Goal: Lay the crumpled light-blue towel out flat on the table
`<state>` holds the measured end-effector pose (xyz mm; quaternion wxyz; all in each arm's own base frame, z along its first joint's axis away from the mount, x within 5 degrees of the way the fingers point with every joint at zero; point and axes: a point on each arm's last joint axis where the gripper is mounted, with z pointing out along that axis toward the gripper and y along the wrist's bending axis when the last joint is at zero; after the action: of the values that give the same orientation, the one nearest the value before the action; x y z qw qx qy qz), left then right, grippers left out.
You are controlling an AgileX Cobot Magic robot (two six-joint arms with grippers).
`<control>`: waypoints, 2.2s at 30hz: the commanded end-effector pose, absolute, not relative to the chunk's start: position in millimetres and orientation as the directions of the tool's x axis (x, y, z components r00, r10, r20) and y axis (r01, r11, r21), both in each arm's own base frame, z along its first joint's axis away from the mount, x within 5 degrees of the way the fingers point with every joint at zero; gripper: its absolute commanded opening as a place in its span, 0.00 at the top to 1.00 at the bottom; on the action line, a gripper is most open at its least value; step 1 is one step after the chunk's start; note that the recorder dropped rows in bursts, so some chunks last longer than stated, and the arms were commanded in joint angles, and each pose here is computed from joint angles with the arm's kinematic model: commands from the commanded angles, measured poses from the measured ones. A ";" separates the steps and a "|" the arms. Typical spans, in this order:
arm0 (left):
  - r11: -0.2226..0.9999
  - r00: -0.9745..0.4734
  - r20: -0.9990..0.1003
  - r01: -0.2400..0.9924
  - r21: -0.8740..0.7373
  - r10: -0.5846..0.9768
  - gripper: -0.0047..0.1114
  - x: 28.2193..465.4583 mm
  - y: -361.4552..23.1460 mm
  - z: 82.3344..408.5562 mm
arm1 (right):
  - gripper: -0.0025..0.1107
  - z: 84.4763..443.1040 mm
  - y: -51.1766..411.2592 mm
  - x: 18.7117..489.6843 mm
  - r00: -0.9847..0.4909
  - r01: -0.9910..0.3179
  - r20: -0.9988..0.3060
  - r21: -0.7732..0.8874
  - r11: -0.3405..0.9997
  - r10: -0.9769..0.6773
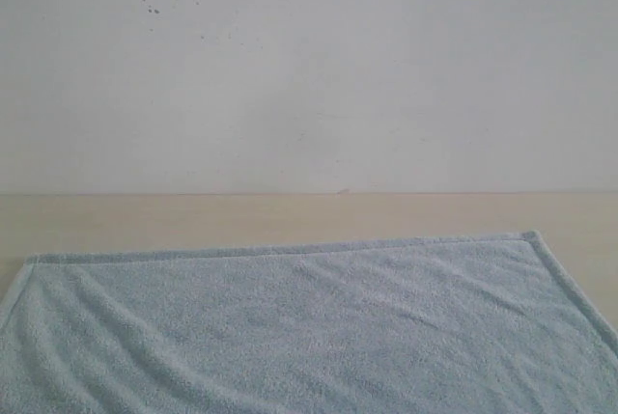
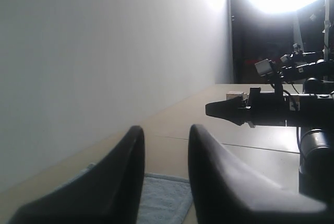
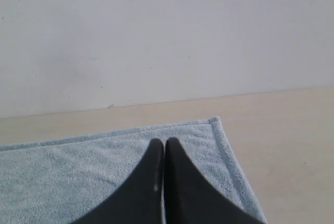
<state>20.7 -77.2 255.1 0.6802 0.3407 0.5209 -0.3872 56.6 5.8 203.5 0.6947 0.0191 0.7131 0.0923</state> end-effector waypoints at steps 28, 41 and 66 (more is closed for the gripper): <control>0.949 0.130 -0.983 0.304 -0.086 -0.131 0.71 50.8 -22.9 224.2 | 0.98 203.3 5.6 56.2 -0.037 -0.098 -0.988 0.152 0.984 0.149; 0.978 0.120 -0.993 0.204 0.032 0.008 0.71 54.0 -15.6 215.9 | 0.98 203.3 5.6 56.2 -0.037 -0.098 -0.988 0.152 0.984 0.149; 0.969 0.188 -0.955 0.057 0.242 0.228 0.71 54.9 -6.0 220.7 | 0.98 203.3 5.6 56.2 -0.037 -0.098 -0.988 0.152 0.984 0.149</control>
<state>54.6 -6.1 223.9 0.7700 0.1123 0.6253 0.0594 56.6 5.7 202.5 0.6908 0.0194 0.7169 0.0915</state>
